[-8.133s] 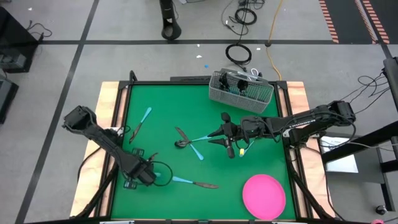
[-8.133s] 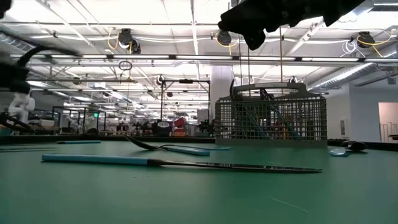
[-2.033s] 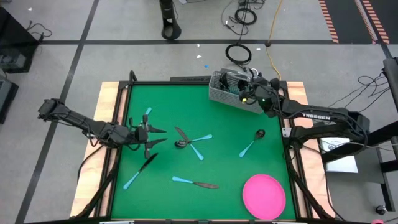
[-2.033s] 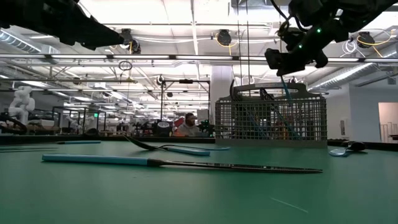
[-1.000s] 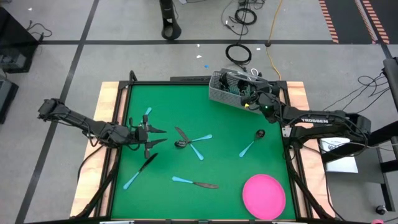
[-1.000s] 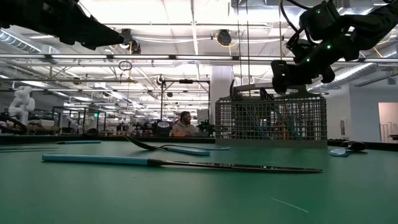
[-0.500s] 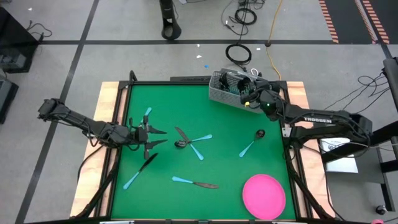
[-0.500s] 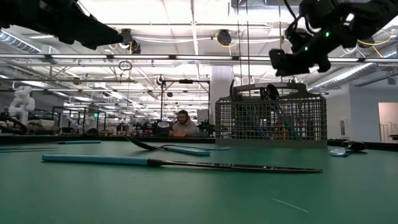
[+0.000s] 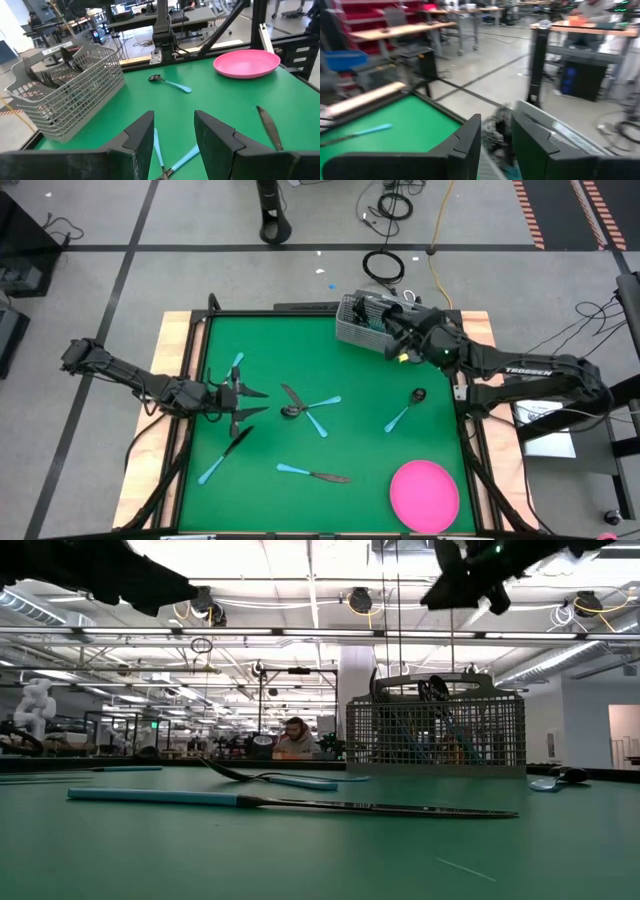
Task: Sort silverware
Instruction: Put the blue spoon into the silverware basket
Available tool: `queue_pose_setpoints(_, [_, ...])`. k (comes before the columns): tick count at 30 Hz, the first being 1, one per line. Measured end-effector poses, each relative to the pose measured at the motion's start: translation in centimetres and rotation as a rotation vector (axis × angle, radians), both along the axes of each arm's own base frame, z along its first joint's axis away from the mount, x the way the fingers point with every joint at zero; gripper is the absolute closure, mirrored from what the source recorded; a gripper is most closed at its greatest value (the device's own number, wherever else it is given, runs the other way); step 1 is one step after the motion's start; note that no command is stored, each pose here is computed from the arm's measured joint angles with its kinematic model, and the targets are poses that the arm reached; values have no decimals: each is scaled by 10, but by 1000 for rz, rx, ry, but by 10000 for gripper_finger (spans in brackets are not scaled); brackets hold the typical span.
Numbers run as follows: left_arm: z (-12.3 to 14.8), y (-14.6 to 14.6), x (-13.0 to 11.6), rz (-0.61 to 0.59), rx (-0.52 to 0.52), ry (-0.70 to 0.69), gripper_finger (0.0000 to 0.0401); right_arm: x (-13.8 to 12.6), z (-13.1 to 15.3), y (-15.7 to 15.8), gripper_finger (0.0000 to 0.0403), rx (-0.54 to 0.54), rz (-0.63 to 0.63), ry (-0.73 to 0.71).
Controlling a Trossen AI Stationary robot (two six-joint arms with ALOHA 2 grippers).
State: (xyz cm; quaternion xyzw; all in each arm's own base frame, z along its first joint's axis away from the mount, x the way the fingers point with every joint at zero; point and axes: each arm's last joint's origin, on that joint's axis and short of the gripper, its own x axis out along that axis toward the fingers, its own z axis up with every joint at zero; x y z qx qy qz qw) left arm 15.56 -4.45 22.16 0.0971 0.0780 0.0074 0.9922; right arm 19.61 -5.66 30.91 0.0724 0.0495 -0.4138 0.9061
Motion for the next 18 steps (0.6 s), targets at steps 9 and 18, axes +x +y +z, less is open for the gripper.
queue_pose_setpoints(9, [0, -1, 0, -7, -157, -4, 258, 4, 26, 28, 305, 212, 118, -108])
queue_pose_setpoints(18, [0, -1, 0, -13, -136, -3, 258, 46, -1, 49, 305, 359, 341, 78])
